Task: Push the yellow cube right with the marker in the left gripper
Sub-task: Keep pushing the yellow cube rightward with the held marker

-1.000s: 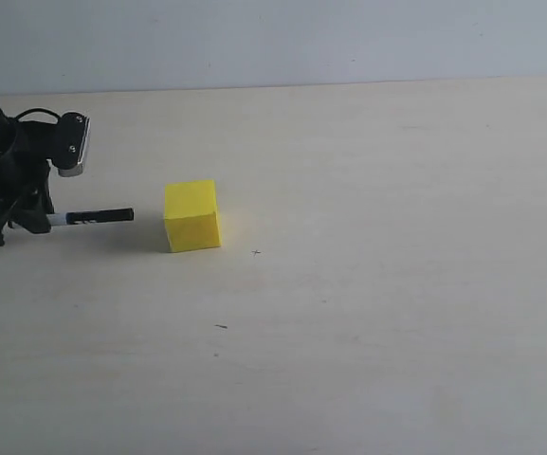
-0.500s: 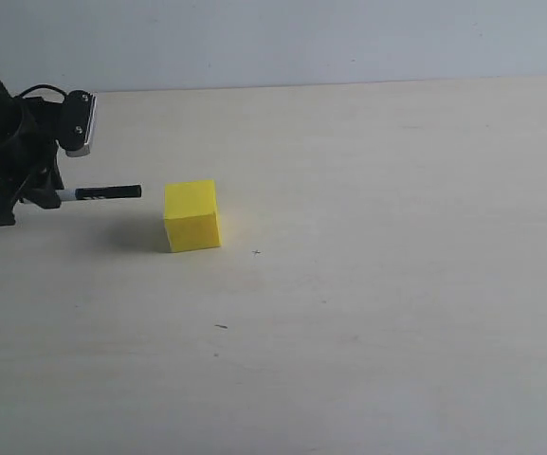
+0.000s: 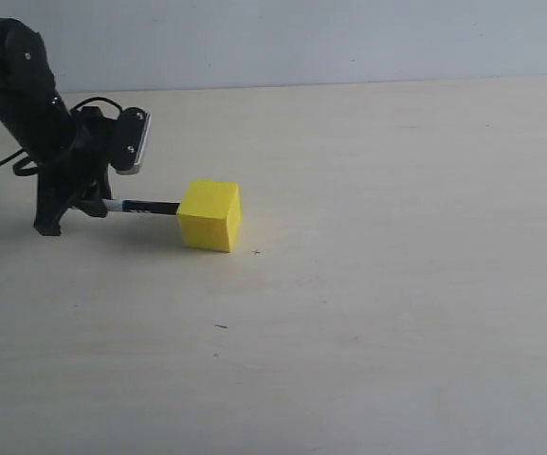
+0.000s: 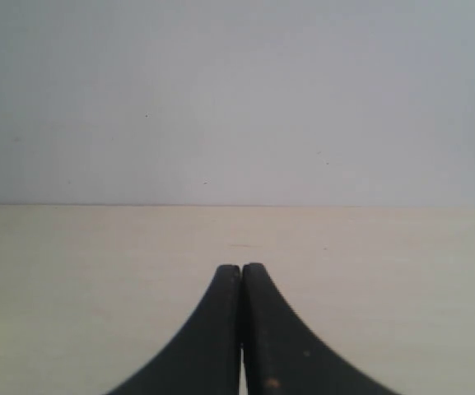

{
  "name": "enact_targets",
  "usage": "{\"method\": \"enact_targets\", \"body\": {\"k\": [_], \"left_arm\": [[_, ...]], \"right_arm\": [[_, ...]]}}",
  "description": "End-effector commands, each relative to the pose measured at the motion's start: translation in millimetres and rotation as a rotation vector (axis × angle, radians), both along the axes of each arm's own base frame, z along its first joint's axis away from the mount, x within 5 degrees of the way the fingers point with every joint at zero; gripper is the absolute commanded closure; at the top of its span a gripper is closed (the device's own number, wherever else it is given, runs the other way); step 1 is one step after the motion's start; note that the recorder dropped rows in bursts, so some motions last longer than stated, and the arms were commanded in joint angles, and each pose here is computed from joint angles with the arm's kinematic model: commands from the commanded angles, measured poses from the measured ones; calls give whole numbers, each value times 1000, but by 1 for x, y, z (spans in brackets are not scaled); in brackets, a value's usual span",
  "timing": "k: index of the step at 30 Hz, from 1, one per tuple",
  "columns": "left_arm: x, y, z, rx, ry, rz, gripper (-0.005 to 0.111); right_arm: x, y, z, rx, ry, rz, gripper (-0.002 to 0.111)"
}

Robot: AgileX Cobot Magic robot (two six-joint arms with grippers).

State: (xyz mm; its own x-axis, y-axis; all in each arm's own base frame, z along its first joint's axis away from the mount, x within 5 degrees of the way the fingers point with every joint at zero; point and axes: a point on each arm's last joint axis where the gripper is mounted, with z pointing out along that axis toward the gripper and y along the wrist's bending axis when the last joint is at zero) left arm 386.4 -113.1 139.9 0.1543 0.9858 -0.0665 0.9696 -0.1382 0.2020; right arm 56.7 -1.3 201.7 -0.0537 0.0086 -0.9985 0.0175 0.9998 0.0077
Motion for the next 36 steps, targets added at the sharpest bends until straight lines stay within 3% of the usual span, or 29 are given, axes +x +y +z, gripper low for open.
{"method": "enact_targets", "body": {"k": [1, 6, 10, 15, 23, 27, 32, 36], "left_arm": [[6, 0, 5, -12, -55, 3, 107], [11, 29, 4, -17, -36, 110, 107], [10, 37, 4, -10, -3, 129, 107], [6, 16, 4, -14, -13, 68, 107], [-11, -43, 4, -18, -32, -83, 107], [-6, -32, 4, -28, -37, -20, 107], [-8, -11, 3, -2, 60, 43, 107], [-13, -14, 2, 0, 113, 121, 107]], "right_arm": [[0, 0, -1, -2, -8, 1, 108], [0, 0, -1, -2, -8, 1, 108], [0, 0, -1, -2, -8, 1, 108], [0, 0, -1, -2, -8, 1, 108], [0, 0, -1, -2, -8, 1, 108], [0, 0, -1, -2, -8, 1, 108], [0, 0, -1, -2, -8, 1, 108], [0, 0, -1, -2, -8, 1, 108]]}}
